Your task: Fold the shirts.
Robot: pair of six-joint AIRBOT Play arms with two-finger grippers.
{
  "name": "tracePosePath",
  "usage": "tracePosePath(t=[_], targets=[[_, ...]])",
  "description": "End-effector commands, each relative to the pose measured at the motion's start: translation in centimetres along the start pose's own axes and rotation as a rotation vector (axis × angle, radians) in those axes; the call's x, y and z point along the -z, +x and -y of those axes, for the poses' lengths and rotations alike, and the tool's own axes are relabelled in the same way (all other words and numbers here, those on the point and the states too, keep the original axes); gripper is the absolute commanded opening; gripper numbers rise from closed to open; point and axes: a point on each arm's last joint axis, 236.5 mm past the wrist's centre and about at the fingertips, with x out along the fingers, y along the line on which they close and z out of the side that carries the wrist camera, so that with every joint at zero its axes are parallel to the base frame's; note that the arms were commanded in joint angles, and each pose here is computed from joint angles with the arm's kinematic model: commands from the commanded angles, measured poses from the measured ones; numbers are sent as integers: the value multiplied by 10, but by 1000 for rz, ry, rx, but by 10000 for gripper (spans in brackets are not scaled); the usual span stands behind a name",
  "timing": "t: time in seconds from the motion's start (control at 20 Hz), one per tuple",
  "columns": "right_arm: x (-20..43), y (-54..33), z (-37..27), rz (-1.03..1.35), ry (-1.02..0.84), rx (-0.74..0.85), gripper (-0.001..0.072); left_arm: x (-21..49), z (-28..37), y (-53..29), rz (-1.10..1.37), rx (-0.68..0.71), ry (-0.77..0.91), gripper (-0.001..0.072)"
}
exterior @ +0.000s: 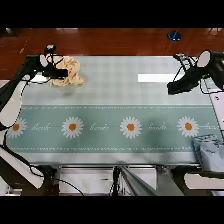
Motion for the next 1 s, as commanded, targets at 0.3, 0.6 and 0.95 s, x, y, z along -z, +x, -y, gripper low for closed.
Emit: tracePosePath(t=[0.3,0.6,0.95], targets=[[11,-1,12,-49,-17,50,428,-103,12,-198,243,9,95,29],[37,-20,28,-127,-20,128,427,-45,103,-359,347,230,202,29],[33,-101,27,87,-16,184,427,38,276,-411,324,480,523,29]])
